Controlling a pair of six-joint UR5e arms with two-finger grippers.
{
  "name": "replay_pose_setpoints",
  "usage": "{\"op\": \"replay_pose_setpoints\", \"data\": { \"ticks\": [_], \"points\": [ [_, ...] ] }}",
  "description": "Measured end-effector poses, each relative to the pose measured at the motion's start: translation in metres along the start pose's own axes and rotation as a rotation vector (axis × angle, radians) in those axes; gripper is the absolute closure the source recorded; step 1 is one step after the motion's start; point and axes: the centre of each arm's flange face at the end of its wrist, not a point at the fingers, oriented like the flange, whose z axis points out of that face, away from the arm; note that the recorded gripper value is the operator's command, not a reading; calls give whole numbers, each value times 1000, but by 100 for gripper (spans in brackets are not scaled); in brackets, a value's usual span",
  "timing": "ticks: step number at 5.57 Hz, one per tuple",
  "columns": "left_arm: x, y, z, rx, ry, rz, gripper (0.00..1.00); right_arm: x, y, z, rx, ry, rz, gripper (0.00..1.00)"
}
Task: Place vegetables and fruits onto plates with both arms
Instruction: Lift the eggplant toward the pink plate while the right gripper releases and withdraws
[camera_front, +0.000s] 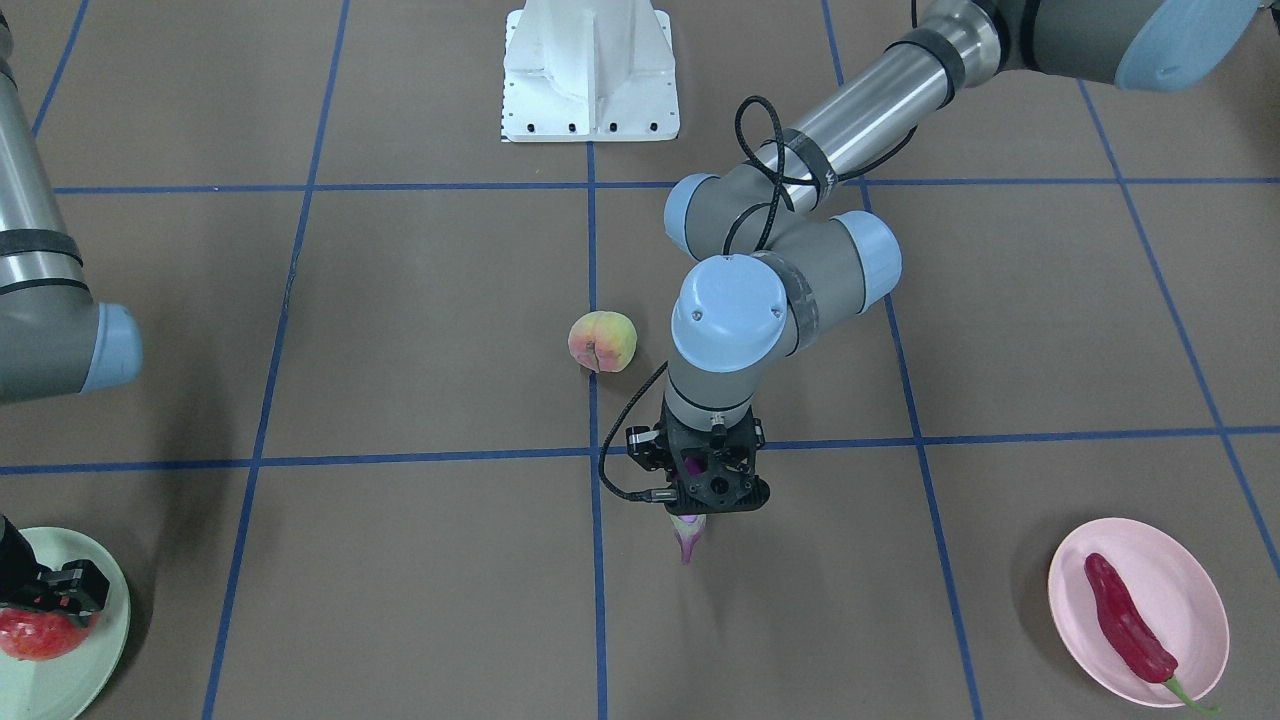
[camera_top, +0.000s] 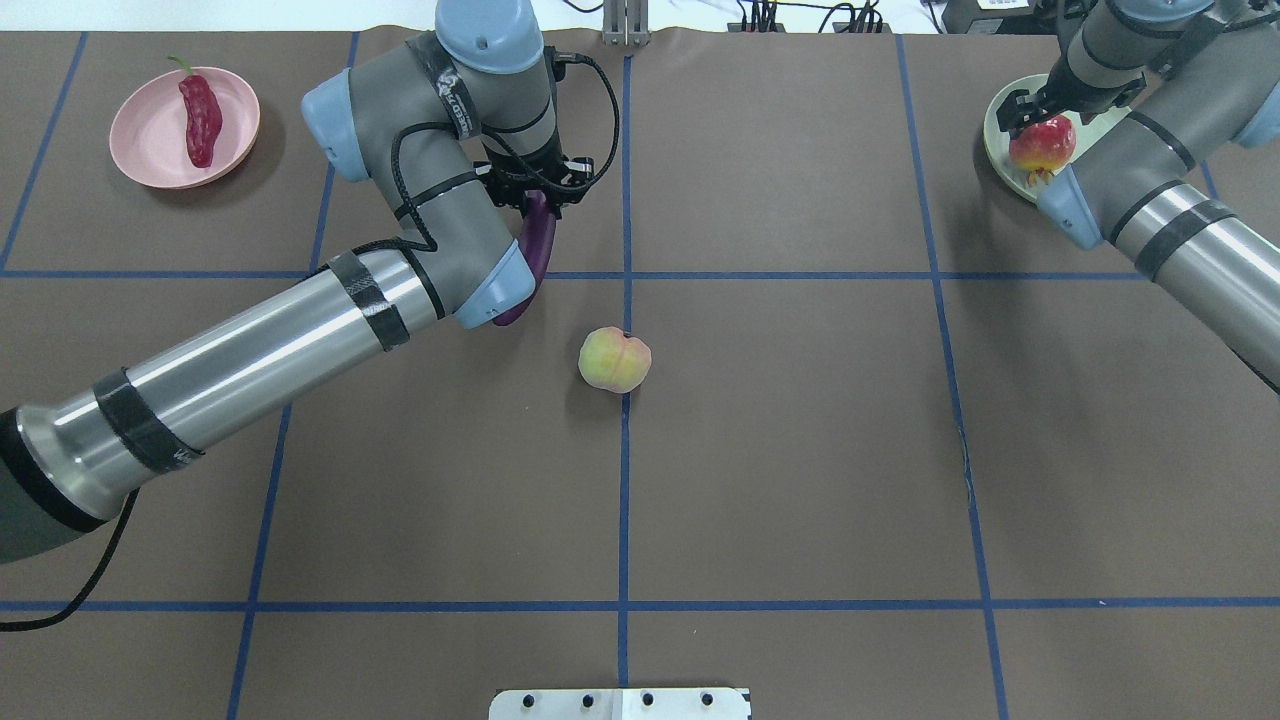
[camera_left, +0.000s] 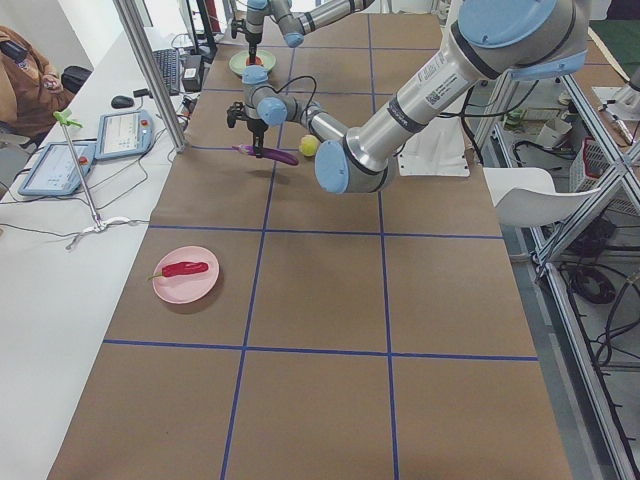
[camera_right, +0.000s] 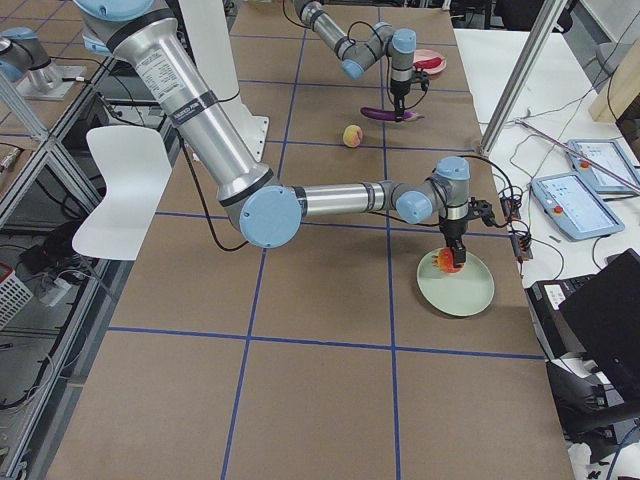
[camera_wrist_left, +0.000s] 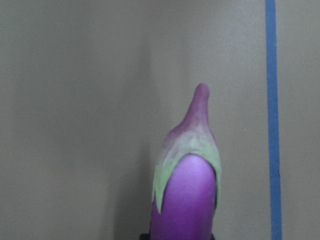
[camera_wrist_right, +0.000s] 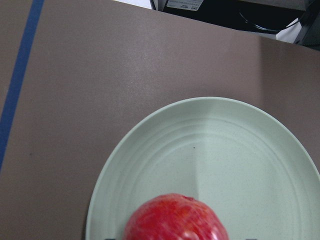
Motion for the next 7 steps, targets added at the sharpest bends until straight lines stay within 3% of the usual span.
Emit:
{"op": "replay_pose_setpoints", "data": {
  "ticks": [1, 4, 5, 7],
  "points": [
    [-10, -14, -11, 1, 10, 0, 100, -4, -4, -17, -7, -59, 5, 0],
    [-72, -81, -62, 39, 8, -37, 100, -27, -12, -90, -104, -250, 81, 0],
    [-101, -104, -74, 56, -24, -49, 100, -51, -8, -108, -129, -295, 150, 0],
    [-150, -138, -71, 136, -159, -43, 100, -129, 13, -126, -175, -351, 267, 0]
  ]
}}
